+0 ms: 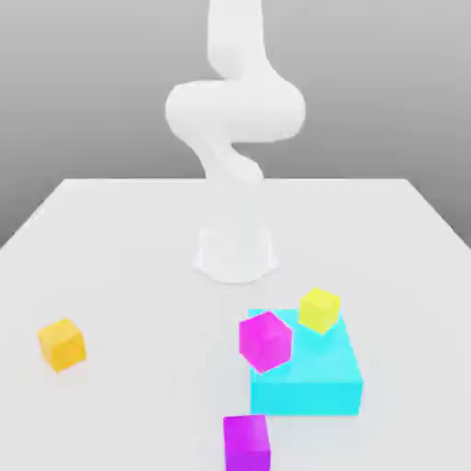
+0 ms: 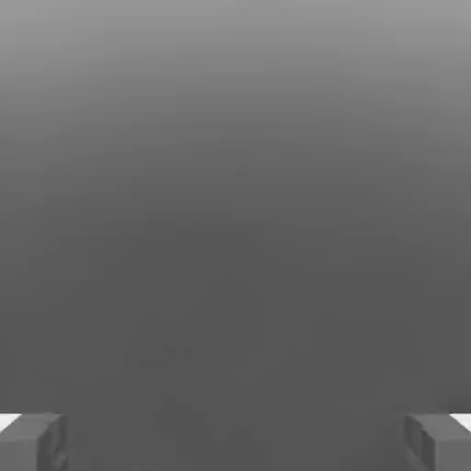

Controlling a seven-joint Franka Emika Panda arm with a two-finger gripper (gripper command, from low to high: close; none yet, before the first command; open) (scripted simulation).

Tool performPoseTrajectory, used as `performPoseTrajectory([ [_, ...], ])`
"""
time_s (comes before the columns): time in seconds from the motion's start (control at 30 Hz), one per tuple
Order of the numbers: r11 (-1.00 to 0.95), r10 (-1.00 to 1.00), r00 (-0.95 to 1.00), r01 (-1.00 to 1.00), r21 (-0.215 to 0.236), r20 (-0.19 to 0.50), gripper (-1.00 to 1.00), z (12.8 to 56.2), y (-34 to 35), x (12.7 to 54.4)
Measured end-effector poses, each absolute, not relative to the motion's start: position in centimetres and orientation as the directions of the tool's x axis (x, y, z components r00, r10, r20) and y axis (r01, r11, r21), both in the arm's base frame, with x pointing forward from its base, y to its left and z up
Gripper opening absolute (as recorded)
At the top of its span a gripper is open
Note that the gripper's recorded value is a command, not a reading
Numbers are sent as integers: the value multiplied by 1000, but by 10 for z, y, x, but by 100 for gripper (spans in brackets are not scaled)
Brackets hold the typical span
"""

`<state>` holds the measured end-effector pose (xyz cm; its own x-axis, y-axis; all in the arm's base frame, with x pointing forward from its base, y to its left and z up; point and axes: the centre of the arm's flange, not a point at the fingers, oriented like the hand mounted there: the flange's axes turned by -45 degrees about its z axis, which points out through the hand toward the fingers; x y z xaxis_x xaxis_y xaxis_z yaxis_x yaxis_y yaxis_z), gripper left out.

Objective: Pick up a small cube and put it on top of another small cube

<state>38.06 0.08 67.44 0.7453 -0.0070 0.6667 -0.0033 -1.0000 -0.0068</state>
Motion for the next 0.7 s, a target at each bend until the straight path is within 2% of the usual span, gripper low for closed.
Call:
performPoseTrajectory([
  [0.17,-1000,9,833,12,-1,553,0,591,3,439],
  [0.37,-1000,29,913,31,3,406,0,483,6,484],
  [0.53,-999,47,960,47,4,276,0,388,9,501],
  [0.7,-998,65,988,65,3,140,0,292,12,499],
])
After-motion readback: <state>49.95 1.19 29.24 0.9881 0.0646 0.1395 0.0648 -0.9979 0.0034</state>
